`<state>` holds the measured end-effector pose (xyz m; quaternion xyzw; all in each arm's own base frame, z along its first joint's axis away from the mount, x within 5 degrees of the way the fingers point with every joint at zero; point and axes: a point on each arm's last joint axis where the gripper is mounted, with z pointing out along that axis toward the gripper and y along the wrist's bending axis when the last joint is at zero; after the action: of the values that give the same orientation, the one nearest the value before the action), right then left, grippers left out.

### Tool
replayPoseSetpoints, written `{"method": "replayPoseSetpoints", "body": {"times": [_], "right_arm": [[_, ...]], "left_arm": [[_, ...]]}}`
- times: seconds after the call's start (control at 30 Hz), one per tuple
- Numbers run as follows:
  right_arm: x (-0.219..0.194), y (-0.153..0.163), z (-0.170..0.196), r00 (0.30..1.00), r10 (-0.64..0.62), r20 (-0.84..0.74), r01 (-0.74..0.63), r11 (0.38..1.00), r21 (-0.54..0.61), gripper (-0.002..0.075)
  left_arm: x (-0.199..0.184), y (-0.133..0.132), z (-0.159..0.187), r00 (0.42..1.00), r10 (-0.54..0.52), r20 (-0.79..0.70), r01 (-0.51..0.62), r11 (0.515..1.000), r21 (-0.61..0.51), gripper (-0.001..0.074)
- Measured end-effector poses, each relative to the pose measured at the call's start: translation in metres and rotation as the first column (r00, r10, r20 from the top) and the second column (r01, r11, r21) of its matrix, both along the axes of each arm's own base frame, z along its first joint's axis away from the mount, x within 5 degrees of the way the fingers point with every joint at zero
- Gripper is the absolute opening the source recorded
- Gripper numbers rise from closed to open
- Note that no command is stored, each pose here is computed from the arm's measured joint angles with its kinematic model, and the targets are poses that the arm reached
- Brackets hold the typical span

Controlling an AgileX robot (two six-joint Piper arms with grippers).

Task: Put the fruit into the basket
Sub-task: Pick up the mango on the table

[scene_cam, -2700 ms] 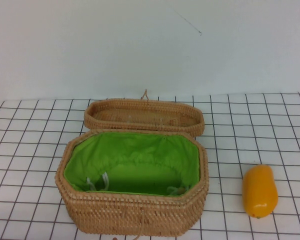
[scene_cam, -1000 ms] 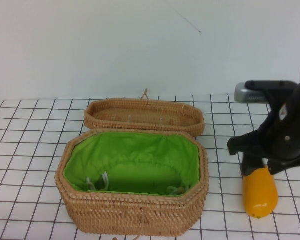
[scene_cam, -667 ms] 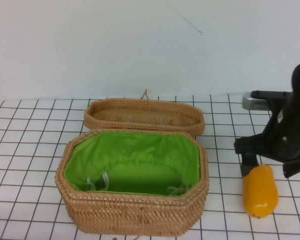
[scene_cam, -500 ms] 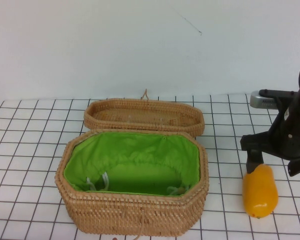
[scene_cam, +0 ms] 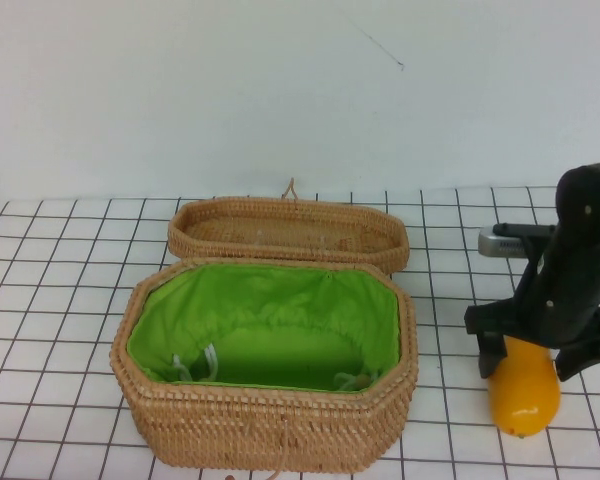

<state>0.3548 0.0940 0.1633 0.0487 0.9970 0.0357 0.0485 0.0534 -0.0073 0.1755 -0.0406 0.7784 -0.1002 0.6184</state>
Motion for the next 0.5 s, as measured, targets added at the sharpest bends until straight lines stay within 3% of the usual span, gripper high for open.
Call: {"method": "replayPoseSetpoints", "body": {"times": [0.23,0.37,0.5], "right_arm": [[0.002,0.001,-0.015,0.999,0.028,-0.032,-0.028,1.0,-0.005,0.0687],[0.0,0.0,-0.015,0.998,0.037,-0.051,-0.037,0.999,-0.012,0.058],[0.001,0.0,-0.014,0.997,0.063,-0.054,-0.064,0.998,-0.018,0.0559]], "left_arm": [[0.0,0.0,0.0,1.0,0.0,0.0,0.0,1.0,0.0,0.0001],[0.0,0.0,0.0,1.0,0.0,0.0,0.0,1.0,0.0,0.0001],[0.0,0.0,0.0,1.0,0.0,0.0,0.0,1.0,0.0,0.0001]]}}
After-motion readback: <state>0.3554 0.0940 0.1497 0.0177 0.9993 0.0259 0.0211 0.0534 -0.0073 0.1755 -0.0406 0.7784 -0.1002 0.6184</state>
